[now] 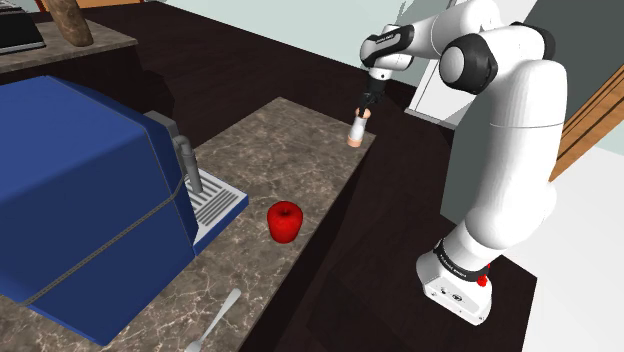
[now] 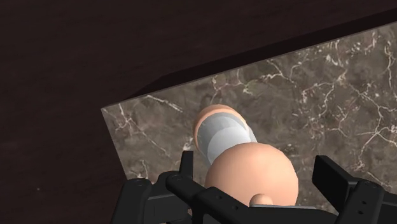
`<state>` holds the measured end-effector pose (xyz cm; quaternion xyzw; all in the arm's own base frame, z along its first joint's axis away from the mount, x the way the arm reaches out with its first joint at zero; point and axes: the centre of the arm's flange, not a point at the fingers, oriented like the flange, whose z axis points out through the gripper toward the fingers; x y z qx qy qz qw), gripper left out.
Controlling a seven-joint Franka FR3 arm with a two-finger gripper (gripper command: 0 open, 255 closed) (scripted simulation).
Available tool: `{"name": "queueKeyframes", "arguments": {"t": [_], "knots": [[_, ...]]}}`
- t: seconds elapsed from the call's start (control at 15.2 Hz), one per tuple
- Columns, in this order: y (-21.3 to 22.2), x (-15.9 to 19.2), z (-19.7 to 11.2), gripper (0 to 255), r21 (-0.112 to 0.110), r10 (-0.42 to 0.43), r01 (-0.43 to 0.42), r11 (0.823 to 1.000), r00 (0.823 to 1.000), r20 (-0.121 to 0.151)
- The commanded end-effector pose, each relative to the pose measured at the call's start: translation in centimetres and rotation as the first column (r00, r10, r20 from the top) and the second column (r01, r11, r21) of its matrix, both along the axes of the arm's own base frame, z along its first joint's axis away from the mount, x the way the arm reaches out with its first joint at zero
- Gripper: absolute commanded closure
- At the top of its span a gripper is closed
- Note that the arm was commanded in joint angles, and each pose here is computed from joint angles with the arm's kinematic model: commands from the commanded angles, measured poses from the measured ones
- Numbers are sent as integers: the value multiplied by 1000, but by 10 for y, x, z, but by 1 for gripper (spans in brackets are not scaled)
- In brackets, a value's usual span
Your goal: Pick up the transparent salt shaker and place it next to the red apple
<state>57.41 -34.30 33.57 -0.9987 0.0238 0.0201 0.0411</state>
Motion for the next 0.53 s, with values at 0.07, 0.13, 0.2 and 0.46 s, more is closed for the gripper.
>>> {"name": "queueKeyframes", "arguments": {"t": [0.07, 0.13, 0.2, 0.46], "knots": [[0, 0, -1, 0, 0, 0, 0, 1000, 1000, 0], [0, 0, -1, 0, 0, 0, 0, 1000, 1000, 0], [0, 0, -1, 0, 0, 0, 0, 1000, 1000, 0], [0, 0, -1, 255, 0, 0, 0, 1000, 1000, 0]]}}
